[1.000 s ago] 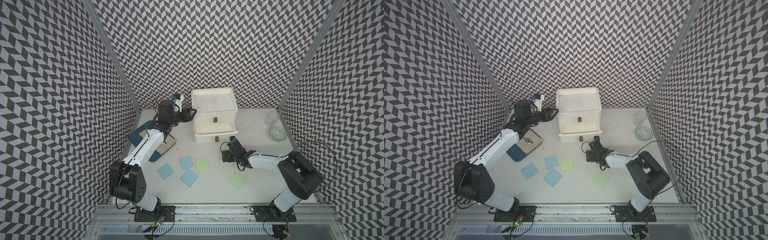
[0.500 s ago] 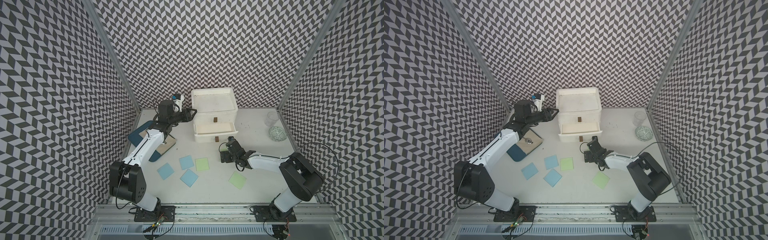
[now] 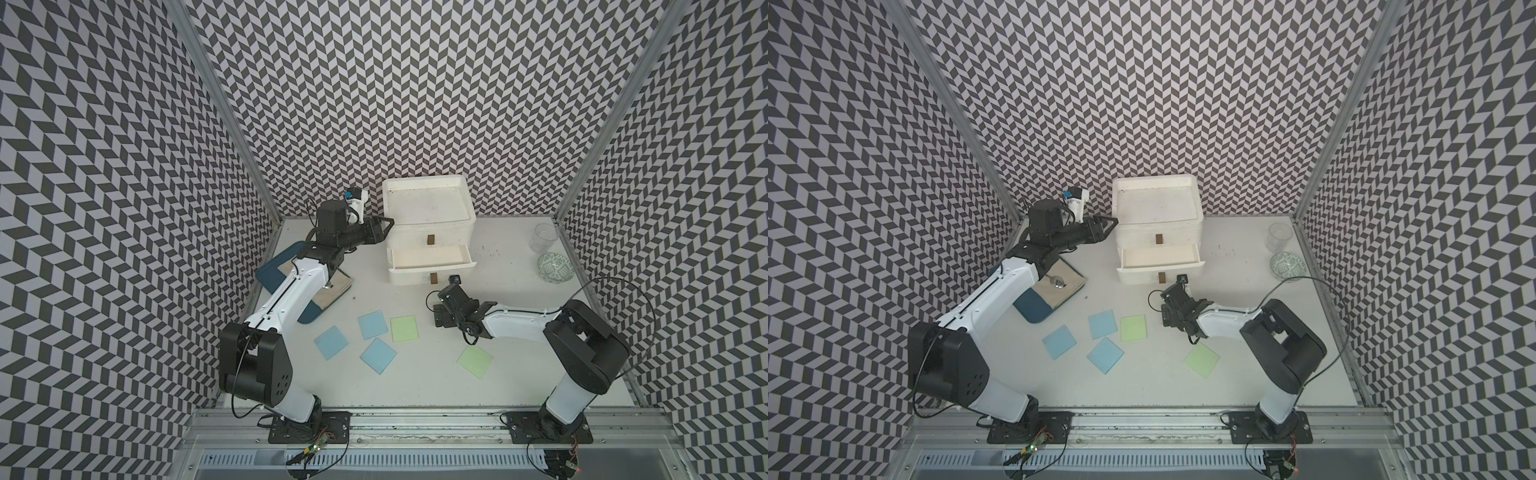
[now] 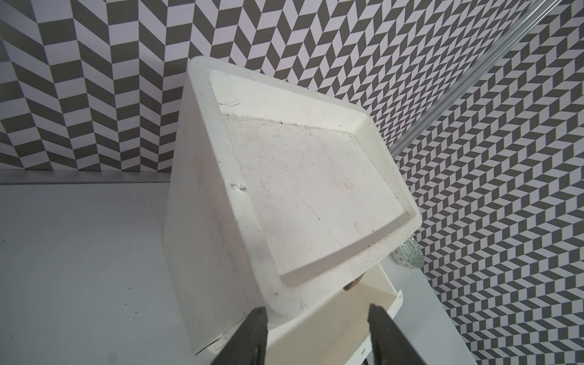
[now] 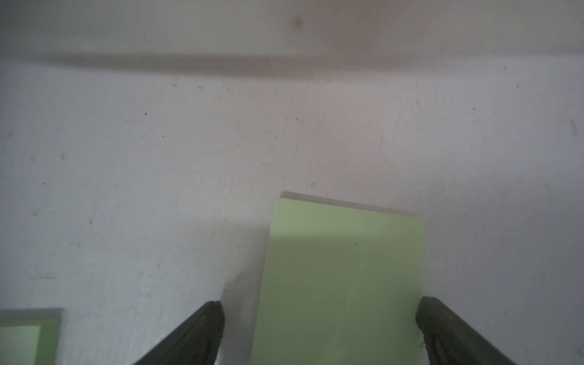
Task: Please put the sticky notes in the drawer by color
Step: Pick up the sticky notes from the center of the board.
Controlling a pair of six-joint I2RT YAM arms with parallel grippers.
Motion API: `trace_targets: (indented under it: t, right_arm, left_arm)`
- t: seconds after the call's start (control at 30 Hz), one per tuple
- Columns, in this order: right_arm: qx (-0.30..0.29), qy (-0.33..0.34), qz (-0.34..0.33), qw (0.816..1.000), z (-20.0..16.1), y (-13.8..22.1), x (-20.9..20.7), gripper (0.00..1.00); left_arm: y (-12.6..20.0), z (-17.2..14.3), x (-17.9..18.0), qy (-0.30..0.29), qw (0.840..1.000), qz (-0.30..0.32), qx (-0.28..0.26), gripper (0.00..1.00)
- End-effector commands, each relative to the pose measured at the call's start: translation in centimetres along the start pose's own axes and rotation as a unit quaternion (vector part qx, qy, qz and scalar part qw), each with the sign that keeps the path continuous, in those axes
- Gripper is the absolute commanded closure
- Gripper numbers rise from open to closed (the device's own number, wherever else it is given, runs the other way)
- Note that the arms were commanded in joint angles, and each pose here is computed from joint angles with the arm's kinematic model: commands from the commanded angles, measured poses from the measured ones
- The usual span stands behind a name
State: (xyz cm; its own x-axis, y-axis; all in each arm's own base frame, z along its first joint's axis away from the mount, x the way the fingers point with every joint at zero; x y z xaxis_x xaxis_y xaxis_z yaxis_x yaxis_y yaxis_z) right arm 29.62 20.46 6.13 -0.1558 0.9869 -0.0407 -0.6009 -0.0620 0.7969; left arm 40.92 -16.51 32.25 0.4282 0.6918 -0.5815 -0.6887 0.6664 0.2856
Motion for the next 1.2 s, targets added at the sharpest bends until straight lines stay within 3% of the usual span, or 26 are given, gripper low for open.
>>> trace_targets:
  t: [0.0,0.17,0.5,0.93,1.0,1.1,1.17]
  right_arm:
    - [0.029,0.0,-0.021,0.999,-2.1,-0.5,-0.9,0.01]
    - [0.036,0.007,-0.031,0.999,-2.4,-0.7,-1.1,0.01]
    - [-0.027,-0.004,-0.007,1.0,1.7,2.8,-0.9,0.01]
    - [0.045,0.0,-0.017,0.999,-2.7,-1.4,-1.8,0.02]
    - [0.051,0.001,-0.007,0.999,-3.0,-1.6,-1.5,0.07]
    - [0.048,0.001,0.009,0.999,-2.9,-1.5,-1.2,0.26]
    - [0.039,0.001,0.012,0.999,-2.5,-0.9,-1.3,0.33]
  left_arm:
    - [-0.1,-0.1,0.3,0.001,1.0,-0.007,-0.002,0.45]
    - [-0.2,-0.2,0.3,0.001,1.0,-0.006,-0.001,0.45]
    - [-0.2,-0.2,0.3,0.002,1.0,-0.009,-0.001,0.45]
    - [-0.2,-0.1,0.2,0.001,1.0,-0.008,-0.002,0.45]
    - [-0.1,-0.1,0.2,0.0,1.0,-0.008,-0.002,0.45]
    - [0.0,-0.1,0.2,-0.001,1.0,-0.005,-0.004,0.45]
    - [0.0,0.0,0.2,-0.002,1.0,-0.005,-0.005,0.45]
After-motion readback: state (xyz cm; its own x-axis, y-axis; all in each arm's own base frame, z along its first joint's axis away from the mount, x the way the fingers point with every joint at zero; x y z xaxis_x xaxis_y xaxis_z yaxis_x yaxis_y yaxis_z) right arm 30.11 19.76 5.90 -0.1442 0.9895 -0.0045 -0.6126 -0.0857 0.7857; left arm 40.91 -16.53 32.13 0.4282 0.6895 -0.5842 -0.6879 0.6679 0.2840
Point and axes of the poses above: each gripper's point midway between its finger pads, its own y axis back along the fingers, its own x axis along the line the jaws close on, z = x × y, the point moved 5 cm from there along y, back along the fingers, and after that the axes turned 4 degrees about y, right-handed, at the moved point
